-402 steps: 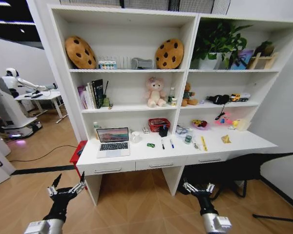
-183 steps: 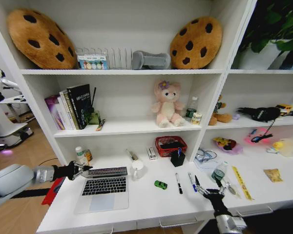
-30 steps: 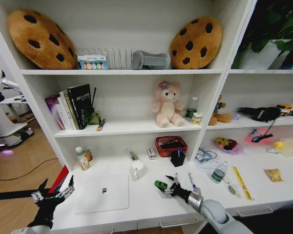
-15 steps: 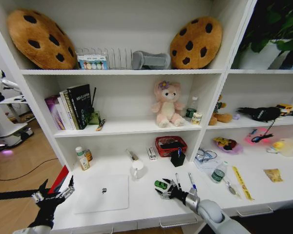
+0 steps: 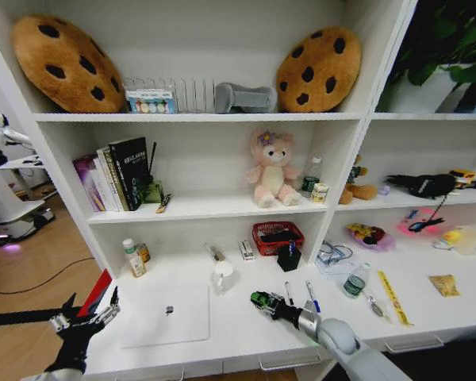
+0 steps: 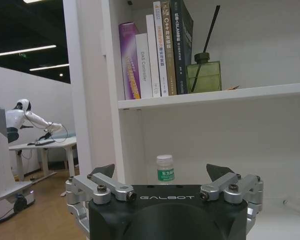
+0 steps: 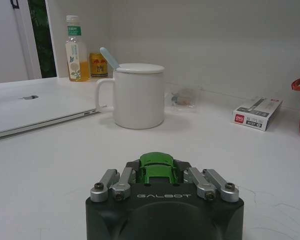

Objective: Organize the objects on the table.

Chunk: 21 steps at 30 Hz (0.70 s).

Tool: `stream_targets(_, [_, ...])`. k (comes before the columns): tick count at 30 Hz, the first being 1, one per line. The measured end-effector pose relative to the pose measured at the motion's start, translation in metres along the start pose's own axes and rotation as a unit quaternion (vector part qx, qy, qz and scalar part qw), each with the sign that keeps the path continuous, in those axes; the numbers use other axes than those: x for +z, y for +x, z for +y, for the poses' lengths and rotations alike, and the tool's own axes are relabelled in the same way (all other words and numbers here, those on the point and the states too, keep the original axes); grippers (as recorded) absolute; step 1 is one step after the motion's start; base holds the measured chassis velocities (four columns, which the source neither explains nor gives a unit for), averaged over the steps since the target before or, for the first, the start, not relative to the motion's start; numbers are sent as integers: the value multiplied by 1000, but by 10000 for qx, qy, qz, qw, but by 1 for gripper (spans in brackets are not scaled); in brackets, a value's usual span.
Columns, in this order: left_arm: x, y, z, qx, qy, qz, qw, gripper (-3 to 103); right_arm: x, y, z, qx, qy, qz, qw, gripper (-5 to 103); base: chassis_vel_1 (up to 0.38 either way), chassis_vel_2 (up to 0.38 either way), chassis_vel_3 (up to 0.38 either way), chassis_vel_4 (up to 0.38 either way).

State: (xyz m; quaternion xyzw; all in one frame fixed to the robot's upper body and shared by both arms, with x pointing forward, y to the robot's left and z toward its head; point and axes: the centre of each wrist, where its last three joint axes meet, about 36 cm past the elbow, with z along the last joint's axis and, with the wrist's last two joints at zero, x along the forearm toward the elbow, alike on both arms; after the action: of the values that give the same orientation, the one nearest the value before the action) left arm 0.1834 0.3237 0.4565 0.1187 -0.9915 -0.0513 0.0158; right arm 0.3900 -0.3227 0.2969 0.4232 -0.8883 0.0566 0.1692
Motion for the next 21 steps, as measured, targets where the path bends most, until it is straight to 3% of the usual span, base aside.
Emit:
stream_targets(13, [1, 1, 1, -22, 9, 13, 10000, 100, -9, 0, -10, 43, -56, -171, 9998, 36, 0, 0, 0, 0])
stream_targets(21, [1, 0, 1, -12, 9, 23, 10000, 100, -33, 22, -12, 187, 76, -468, 9987, 36, 0, 0, 0, 0])
